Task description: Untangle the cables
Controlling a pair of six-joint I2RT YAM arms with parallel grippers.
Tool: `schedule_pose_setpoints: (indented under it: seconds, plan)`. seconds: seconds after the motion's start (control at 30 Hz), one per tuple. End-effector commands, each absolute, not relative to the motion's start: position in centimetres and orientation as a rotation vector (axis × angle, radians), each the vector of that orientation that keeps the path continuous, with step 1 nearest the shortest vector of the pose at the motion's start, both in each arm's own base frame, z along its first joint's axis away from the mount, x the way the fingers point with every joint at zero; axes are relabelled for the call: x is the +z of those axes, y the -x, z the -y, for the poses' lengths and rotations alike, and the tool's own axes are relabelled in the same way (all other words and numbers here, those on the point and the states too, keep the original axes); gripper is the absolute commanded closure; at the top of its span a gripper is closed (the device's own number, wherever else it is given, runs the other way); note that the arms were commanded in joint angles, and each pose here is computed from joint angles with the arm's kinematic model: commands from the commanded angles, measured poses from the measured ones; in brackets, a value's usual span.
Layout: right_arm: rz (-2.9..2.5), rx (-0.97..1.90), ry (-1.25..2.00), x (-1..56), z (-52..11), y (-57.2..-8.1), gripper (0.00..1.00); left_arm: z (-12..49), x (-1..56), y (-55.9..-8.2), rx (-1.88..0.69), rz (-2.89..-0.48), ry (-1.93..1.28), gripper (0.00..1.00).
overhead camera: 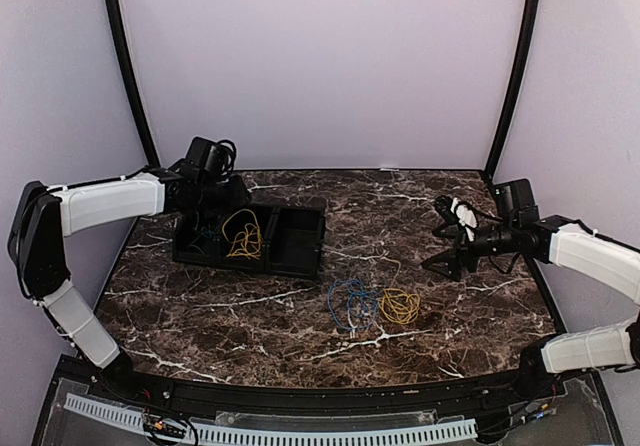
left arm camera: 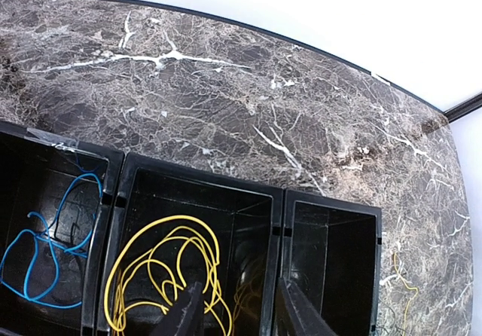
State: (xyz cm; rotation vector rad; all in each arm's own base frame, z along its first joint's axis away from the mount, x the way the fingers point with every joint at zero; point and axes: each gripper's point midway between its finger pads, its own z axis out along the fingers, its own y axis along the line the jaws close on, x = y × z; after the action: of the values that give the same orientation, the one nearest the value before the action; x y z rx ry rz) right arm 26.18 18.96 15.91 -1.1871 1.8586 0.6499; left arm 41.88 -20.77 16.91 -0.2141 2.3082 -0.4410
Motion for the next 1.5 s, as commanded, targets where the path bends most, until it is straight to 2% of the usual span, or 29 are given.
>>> schedule_pose_setpoints:
  seconds: [0.0, 0.17, 0.33, 0.5, 0.7, 0.93, 1.13, 1.23, 1.37, 1.47]
  plan:
    - [-1.823, 0.625, 1.189, 16.9, -19.0, -26.8, 0.01, 20.5, 18.1, -40.1, -0.44, -2.309, 0.159, 0.65]
    - [-1.819, 0.627, 1.19, 17.0, -19.0, -26.7, 0.01, 23.4, 20.0, -37.8, -0.533, -2.206, -0.075, 0.65]
    - [-1.81, 0.639, 1.245, 16.6, -19.1, -26.1, 0.05, 30.1, 21.9, -31.9, -0.712, -2.037, -0.44, 0.65]
    - [-1.885, 0.677, 1.392, 14.5, -19.3, -25.3, 0.22, 34.7, 21.7, -26.7, -0.81, -1.966, -0.631, 0.65]
    - [-2.046, 0.674, 1.502, 10.1, -19.1, -24.5, 0.42, 37.4, 19.6, -23.5, -0.88, -1.954, -0.694, 0.65]
    - [-2.111, 0.741, 1.559, 7.9, -20.1, -23.9, 0.54, 40.1, 17.5, -21.9, -0.89, -1.976, -0.722, 0.65]
    - [-2.181, 0.809, 1.593, 6.0, -21.2, -23.1, 0.6, 42.0, 16.9, -21.0, -0.931, -1.97, -0.747, 0.65]
    - [-2.203, 0.818, 1.58, 5.7, -21.3, -23.3, 0.72, 42.3, 16.9, -20.8, -0.934, -1.968, -0.75, 0.65]
    - [-2.197, 0.834, 1.573, 6.0, -21.5, -23.2, 0.82, 42.3, 16.8, -20.7, -0.928, -1.966, -0.761, 0.65]
    - [-2.196, 0.828, 1.571, 6.4, -21.4, -23.2, 0.99, 42.5, 16.5, -20.4, -0.938, -1.959, -0.777, 0.65]
